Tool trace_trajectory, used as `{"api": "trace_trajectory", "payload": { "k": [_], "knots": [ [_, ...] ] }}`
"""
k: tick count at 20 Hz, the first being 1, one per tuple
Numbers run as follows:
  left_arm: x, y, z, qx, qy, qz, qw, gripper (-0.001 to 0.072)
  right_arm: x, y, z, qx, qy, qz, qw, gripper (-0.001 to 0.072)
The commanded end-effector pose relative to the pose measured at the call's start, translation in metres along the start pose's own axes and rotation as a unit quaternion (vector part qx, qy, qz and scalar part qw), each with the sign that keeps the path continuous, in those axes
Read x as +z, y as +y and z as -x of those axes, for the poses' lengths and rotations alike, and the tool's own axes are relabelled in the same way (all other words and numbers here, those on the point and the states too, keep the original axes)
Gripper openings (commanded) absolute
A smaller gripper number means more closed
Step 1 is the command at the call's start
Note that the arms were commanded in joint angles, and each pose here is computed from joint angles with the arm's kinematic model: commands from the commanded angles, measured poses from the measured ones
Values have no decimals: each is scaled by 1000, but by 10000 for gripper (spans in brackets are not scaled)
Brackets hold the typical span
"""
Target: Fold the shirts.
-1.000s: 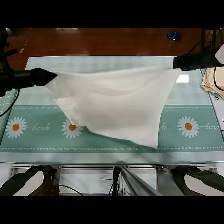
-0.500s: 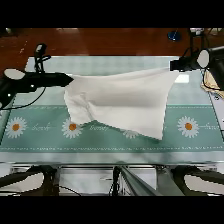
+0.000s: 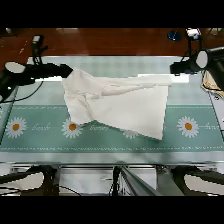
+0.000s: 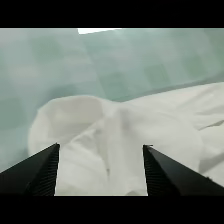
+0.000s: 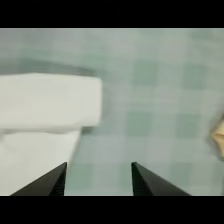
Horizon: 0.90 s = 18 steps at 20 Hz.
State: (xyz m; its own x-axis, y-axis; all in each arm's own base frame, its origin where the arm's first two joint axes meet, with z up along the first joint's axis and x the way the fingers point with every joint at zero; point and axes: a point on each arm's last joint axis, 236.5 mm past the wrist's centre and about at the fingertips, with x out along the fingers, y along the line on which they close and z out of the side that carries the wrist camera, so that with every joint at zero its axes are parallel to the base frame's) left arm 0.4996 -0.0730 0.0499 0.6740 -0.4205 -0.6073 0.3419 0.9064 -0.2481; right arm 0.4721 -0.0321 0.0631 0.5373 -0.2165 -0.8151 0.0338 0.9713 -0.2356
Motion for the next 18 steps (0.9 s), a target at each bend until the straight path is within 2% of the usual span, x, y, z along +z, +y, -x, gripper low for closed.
{"api": "trace_trajectory", "payload": {
  "k": [1, 3, 4, 6, 8, 14, 18],
  "knots": [
    [-19, 69, 53, 73, 74, 54, 993, 606, -44, -95, 43, -145, 87, 26, 985, 487],
    [-63, 96, 73, 78, 125, 159, 976, 602, -76, -115, 43, -130, 137, -34, 981, 486],
    [-84, 100, 76, 69, 142, 191, 969, 602, -88, -111, 36, -89, 149, -71, 982, 486],
    [-118, 95, 74, 38, 170, 229, 958, 602, -100, -93, 23, -7, 158, -127, 979, 486],
    [-139, 73, 64, -23, 202, 248, 947, 602, -113, -80, 16, 39, 170, -147, 974, 486],
    [-152, 42, 24, -138, 211, 362, 897, 610, -136, -71, 7, 51, 199, -129, 970, 469],
    [-161, 36, 2, -143, 224, 366, 892, 604, -136, -71, 7, 51, 198, -129, 970, 469]
  ]
}}
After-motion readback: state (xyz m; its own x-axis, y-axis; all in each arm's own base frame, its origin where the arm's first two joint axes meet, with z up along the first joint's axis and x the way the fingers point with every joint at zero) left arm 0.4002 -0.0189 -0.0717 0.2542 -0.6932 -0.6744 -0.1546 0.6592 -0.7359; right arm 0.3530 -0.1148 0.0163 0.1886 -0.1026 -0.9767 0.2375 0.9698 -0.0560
